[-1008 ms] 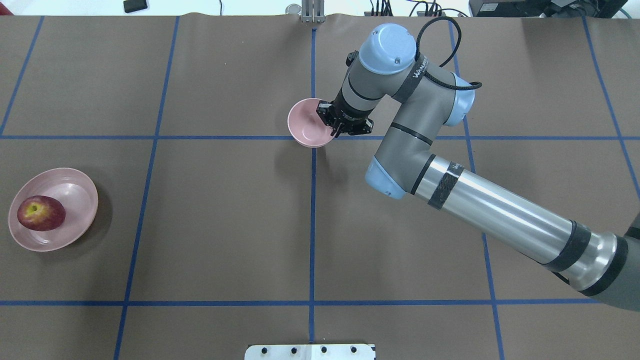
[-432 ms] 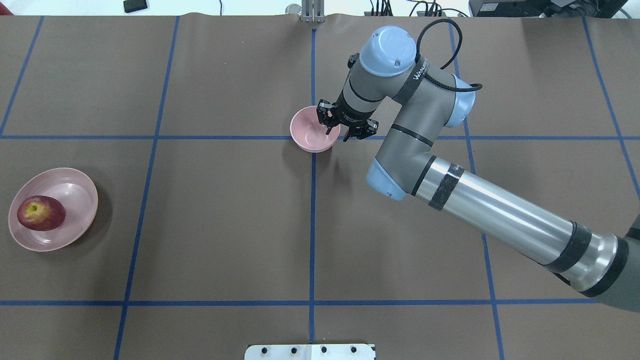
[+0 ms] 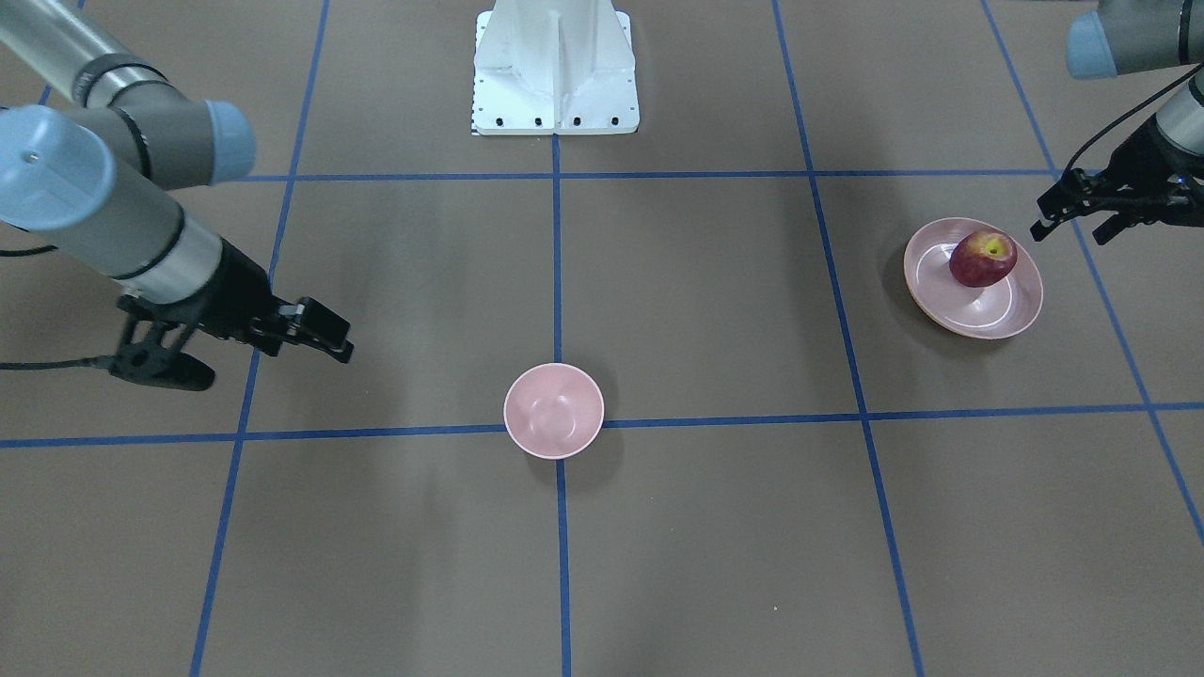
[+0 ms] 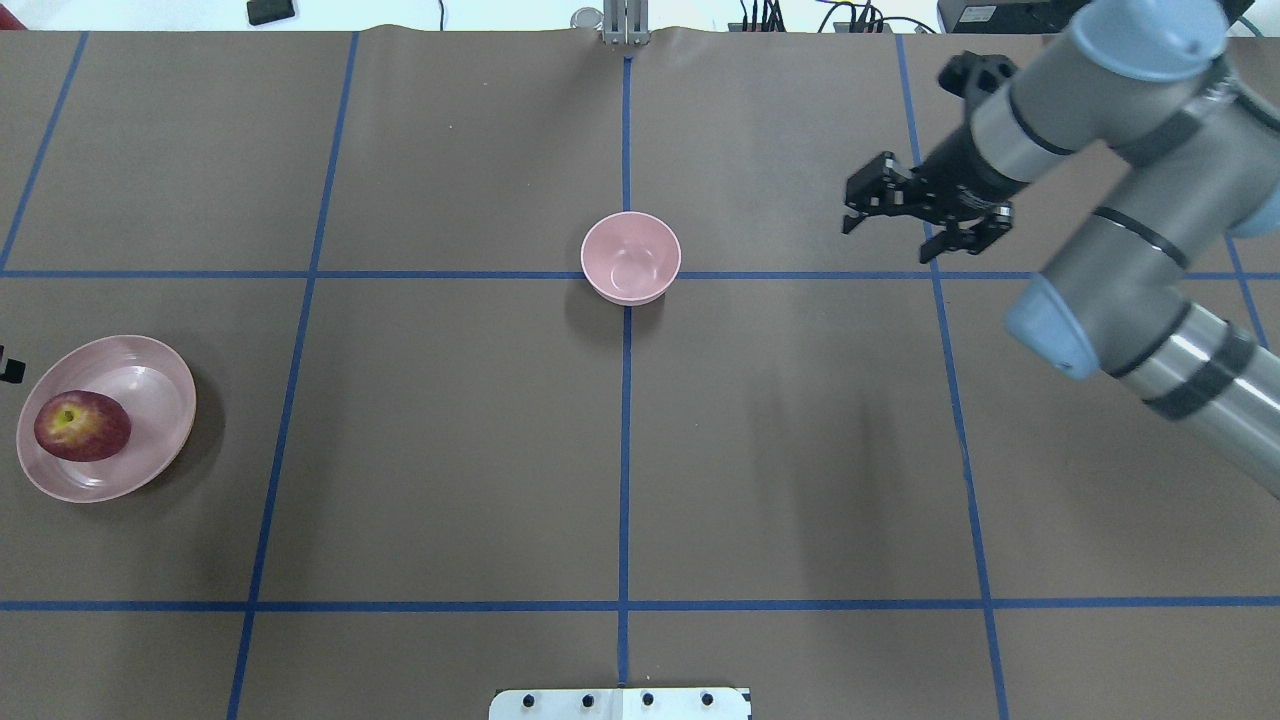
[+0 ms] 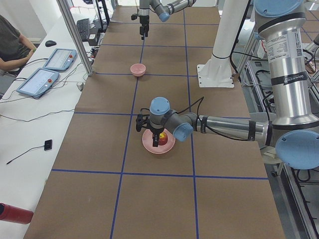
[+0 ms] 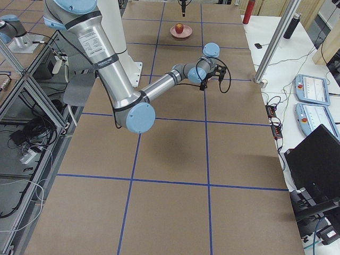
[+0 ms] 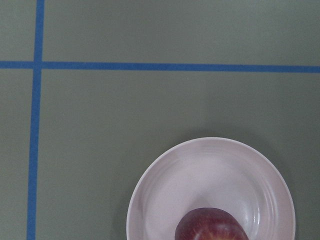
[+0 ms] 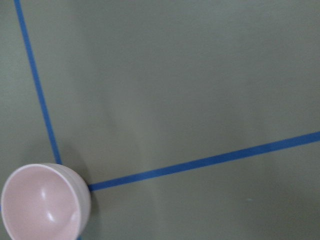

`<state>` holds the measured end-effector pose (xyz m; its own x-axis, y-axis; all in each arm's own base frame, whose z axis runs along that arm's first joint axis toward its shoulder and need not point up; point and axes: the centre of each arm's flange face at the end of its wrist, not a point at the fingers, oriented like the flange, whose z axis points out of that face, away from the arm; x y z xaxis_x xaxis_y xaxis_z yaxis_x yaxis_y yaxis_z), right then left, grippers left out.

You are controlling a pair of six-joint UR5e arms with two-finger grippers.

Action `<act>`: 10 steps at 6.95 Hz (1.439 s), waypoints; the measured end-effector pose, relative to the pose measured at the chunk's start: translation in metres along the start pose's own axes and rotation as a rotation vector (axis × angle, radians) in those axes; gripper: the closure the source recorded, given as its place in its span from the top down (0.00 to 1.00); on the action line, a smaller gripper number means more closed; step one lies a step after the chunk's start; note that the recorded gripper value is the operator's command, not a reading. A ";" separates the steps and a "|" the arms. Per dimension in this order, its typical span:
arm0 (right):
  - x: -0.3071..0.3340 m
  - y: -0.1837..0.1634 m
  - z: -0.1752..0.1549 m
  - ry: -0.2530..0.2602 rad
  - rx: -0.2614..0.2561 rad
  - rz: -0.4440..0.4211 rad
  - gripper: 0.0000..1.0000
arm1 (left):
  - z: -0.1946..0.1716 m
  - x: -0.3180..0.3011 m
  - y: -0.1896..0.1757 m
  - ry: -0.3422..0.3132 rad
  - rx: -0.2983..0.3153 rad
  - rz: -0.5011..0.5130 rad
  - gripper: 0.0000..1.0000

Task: Move apple from plate to bowl
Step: 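Open the right gripper and withdraw it while the left gripper reaches toward the apple, then grasp the red apple on the pink plate with the left gripper and lift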

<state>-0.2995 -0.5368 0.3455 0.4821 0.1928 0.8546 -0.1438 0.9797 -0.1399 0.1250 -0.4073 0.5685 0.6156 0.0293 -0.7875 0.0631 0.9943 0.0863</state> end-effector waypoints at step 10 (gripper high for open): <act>0.085 0.022 -0.007 0.062 -0.009 -0.037 1.00 | 0.059 0.040 0.017 -0.110 0.037 0.089 0.98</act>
<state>-0.2555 -0.4981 0.4109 0.5398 0.1588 0.8267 -0.1168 0.9867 -0.1133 0.1967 -0.3950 0.5741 0.7022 0.1038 -0.7044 0.0324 0.9836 0.1773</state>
